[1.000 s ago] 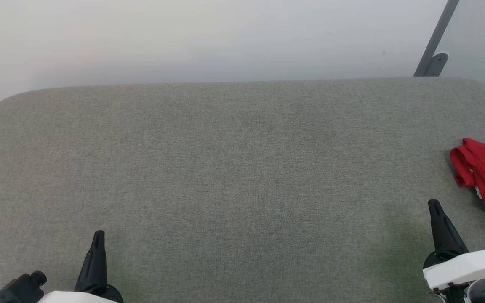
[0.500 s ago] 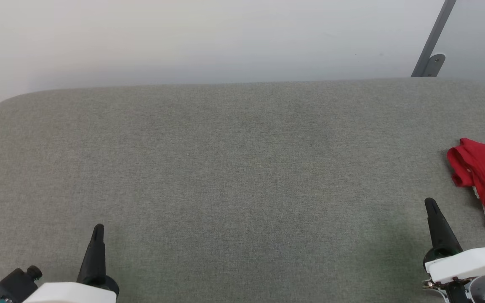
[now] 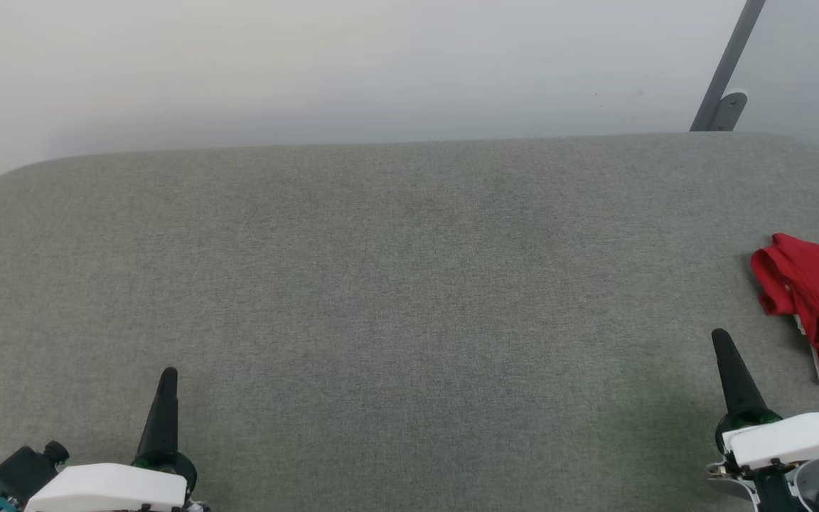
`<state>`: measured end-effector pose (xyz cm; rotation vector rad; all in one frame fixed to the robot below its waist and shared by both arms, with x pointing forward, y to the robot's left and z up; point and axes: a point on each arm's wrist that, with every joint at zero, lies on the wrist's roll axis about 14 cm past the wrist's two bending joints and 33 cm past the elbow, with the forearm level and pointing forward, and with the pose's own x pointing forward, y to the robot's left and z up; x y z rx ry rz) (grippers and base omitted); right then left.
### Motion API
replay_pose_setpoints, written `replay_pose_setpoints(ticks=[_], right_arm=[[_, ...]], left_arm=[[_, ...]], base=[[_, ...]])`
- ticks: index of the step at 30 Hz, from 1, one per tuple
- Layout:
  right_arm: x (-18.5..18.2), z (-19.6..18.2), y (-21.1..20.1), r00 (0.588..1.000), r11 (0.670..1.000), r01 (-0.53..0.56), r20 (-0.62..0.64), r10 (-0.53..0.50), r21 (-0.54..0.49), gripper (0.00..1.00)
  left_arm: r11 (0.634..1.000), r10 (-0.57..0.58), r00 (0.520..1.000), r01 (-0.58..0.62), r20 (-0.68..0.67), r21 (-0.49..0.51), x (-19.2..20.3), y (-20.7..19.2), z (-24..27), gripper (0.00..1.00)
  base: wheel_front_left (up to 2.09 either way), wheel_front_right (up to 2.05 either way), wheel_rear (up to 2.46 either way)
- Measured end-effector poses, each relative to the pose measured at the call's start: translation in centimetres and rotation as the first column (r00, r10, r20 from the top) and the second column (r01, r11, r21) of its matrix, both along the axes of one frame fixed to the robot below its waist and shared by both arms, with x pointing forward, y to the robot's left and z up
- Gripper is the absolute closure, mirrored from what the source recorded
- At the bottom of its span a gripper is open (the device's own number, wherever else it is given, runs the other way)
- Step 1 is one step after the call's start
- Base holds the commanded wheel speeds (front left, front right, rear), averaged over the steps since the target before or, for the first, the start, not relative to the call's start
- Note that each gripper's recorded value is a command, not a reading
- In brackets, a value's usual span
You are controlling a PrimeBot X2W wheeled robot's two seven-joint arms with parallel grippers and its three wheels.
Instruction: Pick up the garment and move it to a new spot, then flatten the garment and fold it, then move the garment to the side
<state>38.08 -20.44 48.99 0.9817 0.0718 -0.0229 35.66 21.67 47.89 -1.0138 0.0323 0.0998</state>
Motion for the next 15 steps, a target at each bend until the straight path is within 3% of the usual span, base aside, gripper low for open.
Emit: replay_pose_setpoints(ticks=[15], right_arm=[[0.23,0.25,0.12,1.000,0.988,0.013,0.007,-0.014,0.154,1.00]], left_arm=[[0.989,0.000,1.000,0.003,0.016,-0.145,0.87,-0.34,0.50,1.00]], base=[[0.00,0.00,0.00]])
